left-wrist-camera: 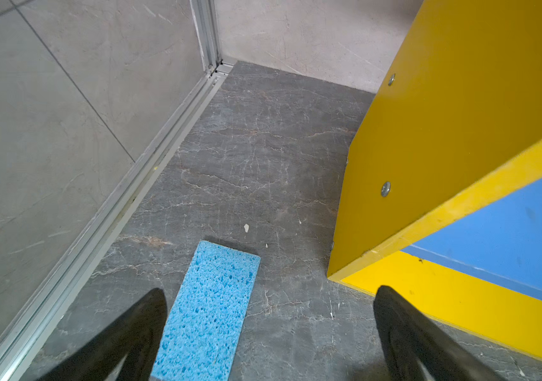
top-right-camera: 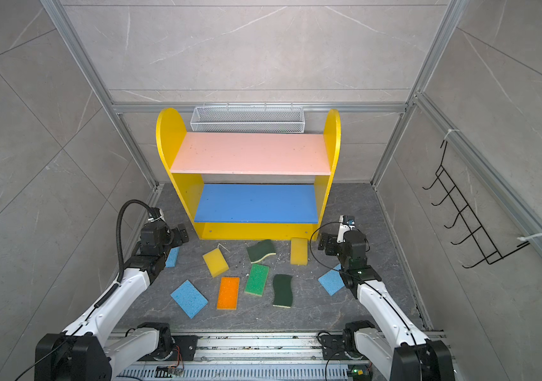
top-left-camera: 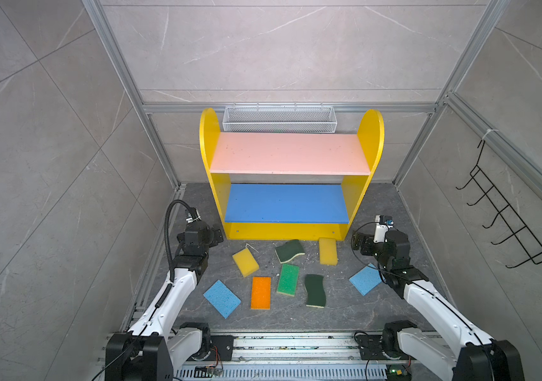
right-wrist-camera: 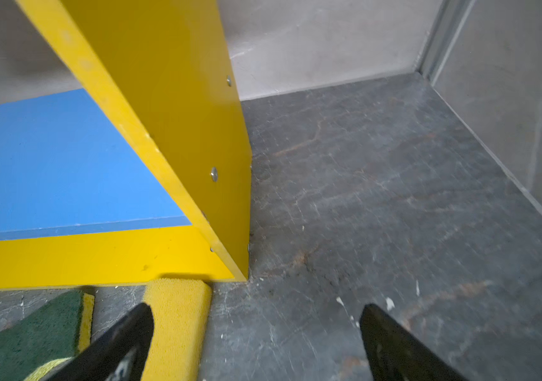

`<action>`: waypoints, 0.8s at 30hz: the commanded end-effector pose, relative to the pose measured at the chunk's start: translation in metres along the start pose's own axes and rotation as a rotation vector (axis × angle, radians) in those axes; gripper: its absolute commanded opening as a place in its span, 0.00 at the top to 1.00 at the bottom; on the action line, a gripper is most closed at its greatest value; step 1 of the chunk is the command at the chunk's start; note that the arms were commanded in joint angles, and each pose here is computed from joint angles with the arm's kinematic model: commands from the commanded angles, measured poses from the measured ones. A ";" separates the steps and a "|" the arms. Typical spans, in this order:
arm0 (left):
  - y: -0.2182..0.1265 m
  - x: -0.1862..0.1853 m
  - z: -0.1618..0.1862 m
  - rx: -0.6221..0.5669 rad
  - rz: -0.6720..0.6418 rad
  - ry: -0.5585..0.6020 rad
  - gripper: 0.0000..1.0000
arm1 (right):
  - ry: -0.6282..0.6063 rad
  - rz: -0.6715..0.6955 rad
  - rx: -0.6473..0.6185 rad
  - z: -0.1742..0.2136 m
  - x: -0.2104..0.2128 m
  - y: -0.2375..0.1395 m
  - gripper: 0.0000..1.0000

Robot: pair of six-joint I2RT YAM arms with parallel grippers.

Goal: Place and organize the cleaning sponges onto the shelf
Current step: 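Move the right gripper over the light blue sponge while the left arm lifts slightly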

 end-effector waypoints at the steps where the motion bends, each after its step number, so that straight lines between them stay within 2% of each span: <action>1: -0.022 0.008 -0.004 0.015 -0.089 -0.041 0.00 | 0.120 0.138 0.043 0.000 -0.009 -0.019 0.01; 5: -0.039 0.011 -0.001 0.023 -0.109 -0.075 0.00 | 0.178 0.168 0.075 0.008 -0.012 -0.035 0.01; 8: -0.048 0.013 -0.002 0.072 -0.101 -0.098 0.01 | 0.225 0.217 0.122 0.015 -0.016 -0.043 0.01; 17: -0.063 0.011 0.000 0.152 -0.035 -0.128 0.02 | 0.442 0.417 0.327 0.044 -0.027 -0.062 0.01; 24: -0.057 0.009 0.009 0.221 -0.047 -0.121 0.03 | 0.426 0.563 0.504 0.046 -0.029 -0.069 0.01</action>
Point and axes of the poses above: each gripper's point midway between its finger pads, its own y axis out along the fingers, its own x axis along the line the jaws close on, z = x × y, the point moved 9 cm from there along -y, back along the fingers, and after that the axes turned 4 degrees about y, right-handed, at the moved point
